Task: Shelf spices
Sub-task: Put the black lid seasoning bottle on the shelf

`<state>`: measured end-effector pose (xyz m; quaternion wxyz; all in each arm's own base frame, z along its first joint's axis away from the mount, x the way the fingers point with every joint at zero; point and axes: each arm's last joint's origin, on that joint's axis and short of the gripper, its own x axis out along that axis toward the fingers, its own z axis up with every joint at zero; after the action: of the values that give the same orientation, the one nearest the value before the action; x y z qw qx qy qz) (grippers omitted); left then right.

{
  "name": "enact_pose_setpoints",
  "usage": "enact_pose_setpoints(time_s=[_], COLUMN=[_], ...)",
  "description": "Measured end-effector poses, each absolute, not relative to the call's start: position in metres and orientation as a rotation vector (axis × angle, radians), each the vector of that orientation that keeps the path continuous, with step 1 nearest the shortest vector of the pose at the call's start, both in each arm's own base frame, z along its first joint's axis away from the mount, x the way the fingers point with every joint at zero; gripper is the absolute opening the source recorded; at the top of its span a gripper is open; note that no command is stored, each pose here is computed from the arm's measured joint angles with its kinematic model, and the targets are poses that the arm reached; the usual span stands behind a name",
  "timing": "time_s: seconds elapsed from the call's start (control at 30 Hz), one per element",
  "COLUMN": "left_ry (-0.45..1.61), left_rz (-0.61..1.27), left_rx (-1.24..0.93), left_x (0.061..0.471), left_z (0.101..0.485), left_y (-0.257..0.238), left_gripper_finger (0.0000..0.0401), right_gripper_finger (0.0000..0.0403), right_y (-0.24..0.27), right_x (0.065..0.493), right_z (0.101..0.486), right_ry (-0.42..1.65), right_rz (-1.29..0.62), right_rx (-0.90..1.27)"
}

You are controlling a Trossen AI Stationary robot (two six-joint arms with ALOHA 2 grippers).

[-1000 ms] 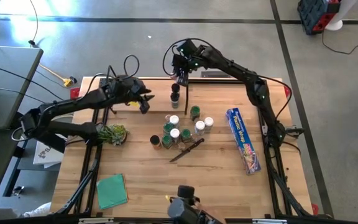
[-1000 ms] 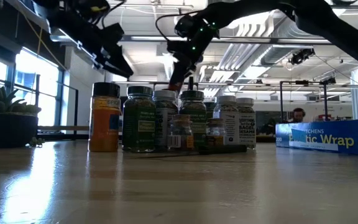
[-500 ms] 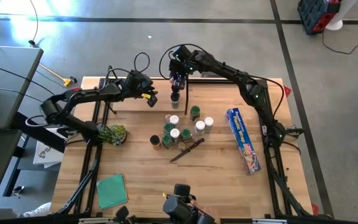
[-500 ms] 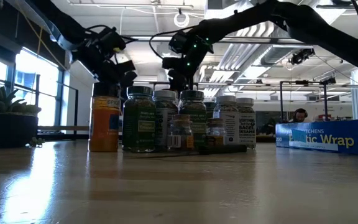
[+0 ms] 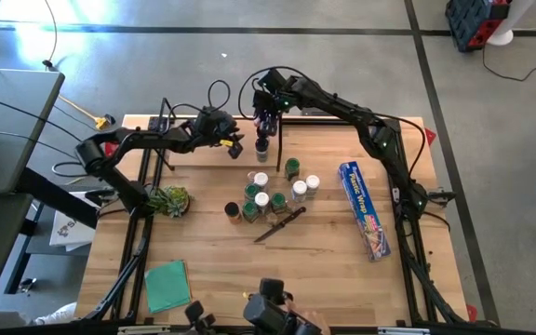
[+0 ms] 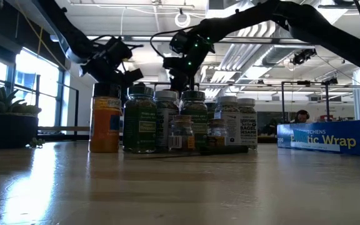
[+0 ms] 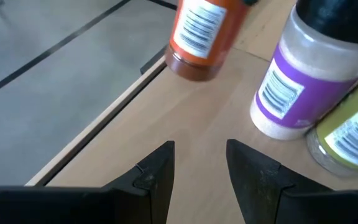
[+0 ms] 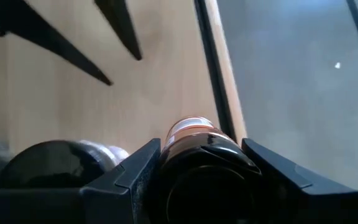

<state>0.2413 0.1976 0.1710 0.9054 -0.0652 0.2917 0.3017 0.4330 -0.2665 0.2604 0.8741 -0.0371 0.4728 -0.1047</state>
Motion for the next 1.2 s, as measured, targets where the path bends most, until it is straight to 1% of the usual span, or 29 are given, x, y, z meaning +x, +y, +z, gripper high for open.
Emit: enact_pose_setpoints(time_s=[0.47, 0.83, 0.93, 1.2], left_ry=[0.612, 0.598, 0.598, 0.599], left_rz=[0.61, 0.565, 0.565, 0.565], left_rx=[-0.112, -0.125, -0.124, -0.125], left_x=[0.246, 0.248, 0.248, 0.248], left_z=[0.159, 0.159, 0.159, 0.159], left_y=[0.201, 0.2, 0.2, 0.2], left_gripper_finger=[0.0142, 0.0142, 0.0142, 0.0142], right_gripper_finger=[0.02, 0.0202, 0.021, 0.025], right_y=[-0.26, -0.258, -0.258, -0.259], right_x=[0.432, 0.432, 0.431, 0.432], right_z=[0.259, 0.259, 0.259, 0.259], right_ry=[1.013, 1.024, 1.027, 1.019], right_rz=[-0.157, -0.147, -0.145, -0.152], right_rx=[-0.07, -0.068, -0.066, -0.059])
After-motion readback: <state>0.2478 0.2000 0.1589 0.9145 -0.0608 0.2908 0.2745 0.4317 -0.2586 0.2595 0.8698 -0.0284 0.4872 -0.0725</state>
